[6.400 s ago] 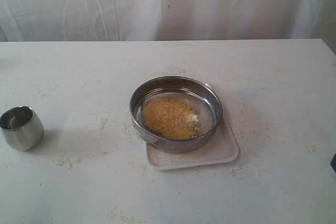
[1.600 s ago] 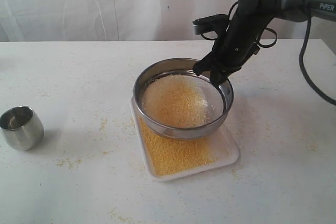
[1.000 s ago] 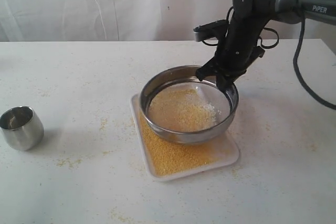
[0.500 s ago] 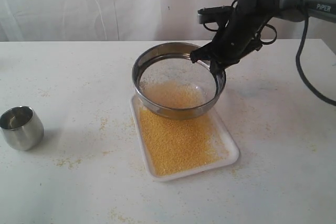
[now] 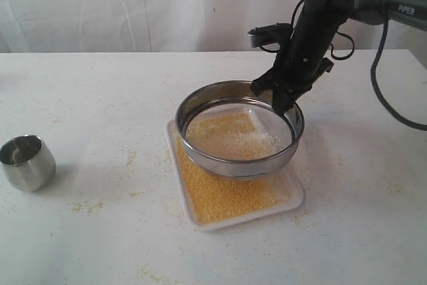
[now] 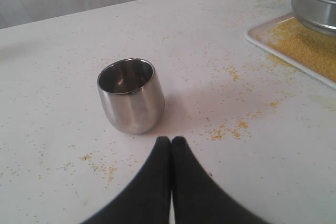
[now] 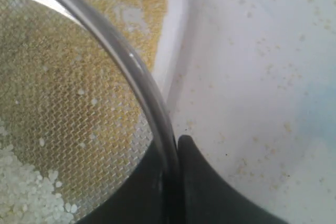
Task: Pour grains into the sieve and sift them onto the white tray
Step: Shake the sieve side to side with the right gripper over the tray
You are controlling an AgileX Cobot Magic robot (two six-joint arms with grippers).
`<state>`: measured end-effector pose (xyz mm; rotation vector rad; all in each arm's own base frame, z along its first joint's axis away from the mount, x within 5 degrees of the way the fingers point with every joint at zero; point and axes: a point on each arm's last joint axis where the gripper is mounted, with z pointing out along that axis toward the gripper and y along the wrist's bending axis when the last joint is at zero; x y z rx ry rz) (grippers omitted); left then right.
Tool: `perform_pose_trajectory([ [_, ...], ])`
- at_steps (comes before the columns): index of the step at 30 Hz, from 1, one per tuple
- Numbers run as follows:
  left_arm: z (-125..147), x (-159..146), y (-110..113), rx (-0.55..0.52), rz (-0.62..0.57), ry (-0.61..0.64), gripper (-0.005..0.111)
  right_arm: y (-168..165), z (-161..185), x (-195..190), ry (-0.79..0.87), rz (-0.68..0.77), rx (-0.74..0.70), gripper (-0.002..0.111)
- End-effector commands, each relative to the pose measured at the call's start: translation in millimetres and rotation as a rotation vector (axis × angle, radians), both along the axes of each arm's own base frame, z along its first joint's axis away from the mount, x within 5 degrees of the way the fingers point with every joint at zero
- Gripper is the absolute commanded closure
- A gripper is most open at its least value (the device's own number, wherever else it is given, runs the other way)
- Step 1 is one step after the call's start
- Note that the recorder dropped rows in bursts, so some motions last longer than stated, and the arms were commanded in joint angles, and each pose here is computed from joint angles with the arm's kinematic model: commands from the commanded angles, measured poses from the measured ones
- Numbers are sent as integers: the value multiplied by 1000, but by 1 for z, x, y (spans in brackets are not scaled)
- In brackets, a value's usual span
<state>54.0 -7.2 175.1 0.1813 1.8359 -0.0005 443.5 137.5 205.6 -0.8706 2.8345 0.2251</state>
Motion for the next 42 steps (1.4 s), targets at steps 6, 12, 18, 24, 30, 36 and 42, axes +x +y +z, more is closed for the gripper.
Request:
perform_pose_trajectory([
  [6,-1,0,0,-10,2,1,107,9,3,2,-39,-148,-6,108],
  [12,-1,0,0,-10,2,1,107,14,0,-1,-20,-141,-22,108],
  [18,-1,0,0,-10,2,1,107,18,0,0,-23,-159,13,108],
  [24,-1,0,0,-10,2,1,107,19,0,-1,-21,-184,-8,108],
  [30,-1,0,0,-10,2,1,107,14,4,1,-15,-278,36,108],
  [36,-1,0,0,-10,2,1,107,30,4,-12,5,207,87,108],
  [42,-1,0,0,-10,2,1,107,24,5,-11,19,118,66,108],
])
